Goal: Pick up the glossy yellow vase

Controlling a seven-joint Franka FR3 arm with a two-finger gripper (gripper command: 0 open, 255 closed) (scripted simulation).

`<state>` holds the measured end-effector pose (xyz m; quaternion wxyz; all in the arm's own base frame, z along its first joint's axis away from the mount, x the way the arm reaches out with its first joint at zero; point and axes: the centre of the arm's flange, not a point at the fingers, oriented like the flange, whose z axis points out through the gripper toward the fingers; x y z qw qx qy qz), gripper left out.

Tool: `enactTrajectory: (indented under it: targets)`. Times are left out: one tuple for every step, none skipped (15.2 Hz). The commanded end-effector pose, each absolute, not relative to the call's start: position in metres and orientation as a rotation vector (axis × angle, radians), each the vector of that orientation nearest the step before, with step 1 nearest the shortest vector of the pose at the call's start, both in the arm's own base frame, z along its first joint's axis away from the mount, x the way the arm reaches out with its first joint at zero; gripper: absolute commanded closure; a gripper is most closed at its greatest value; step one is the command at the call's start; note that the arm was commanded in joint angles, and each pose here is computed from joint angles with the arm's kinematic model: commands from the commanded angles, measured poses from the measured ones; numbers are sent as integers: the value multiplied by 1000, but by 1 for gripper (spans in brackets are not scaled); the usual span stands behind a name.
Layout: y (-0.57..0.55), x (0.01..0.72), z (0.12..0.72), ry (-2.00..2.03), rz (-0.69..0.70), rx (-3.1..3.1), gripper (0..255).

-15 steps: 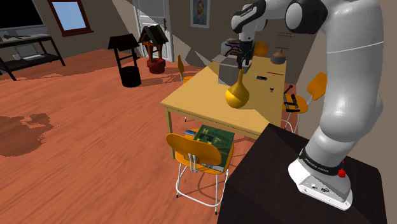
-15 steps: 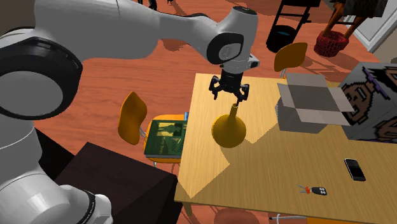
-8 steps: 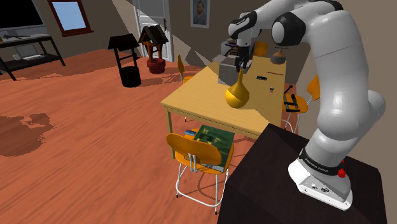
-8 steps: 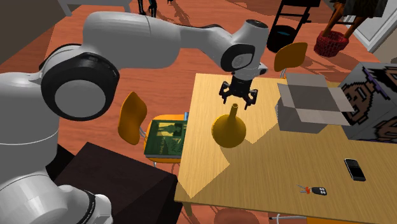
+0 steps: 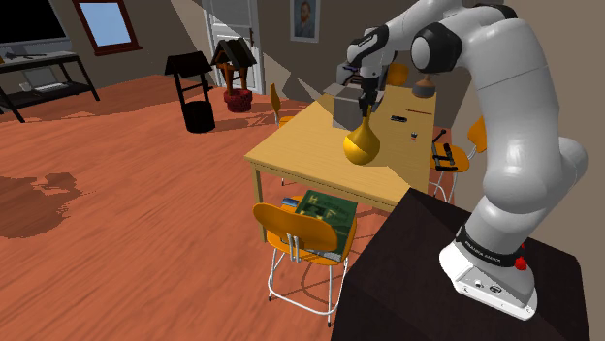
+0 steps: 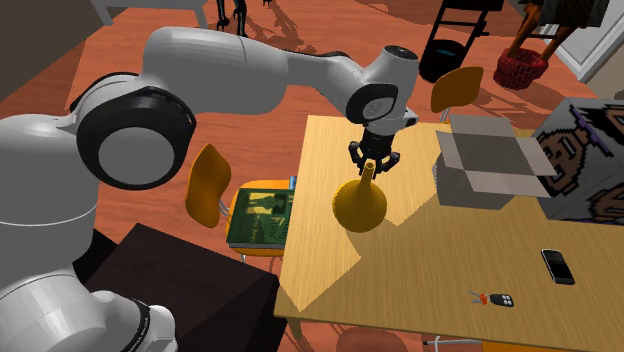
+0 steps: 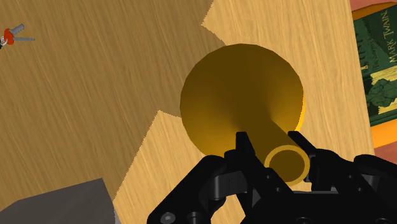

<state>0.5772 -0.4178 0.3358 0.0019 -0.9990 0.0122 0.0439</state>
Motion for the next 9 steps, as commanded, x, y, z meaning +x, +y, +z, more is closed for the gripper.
enactTrajectory:
  targets:
    - [-418,577,335,38,137,-3135,255]
    - [-418,577,335,38,137,-3135,255]
    - [-418,577,335,38,137,-3135,255]
    - [-418,577,335,38,137,-3135,255]
    - [-418,577,335,38,137,-3135,255]
    - [-418,577,335,38,137,-3135,255]
    - [-418,577,335,38,137,-3135,255]
    - [-417,577,335,38,137,-3135,255]
    - [-417,577,341,38,137,-3135,255]
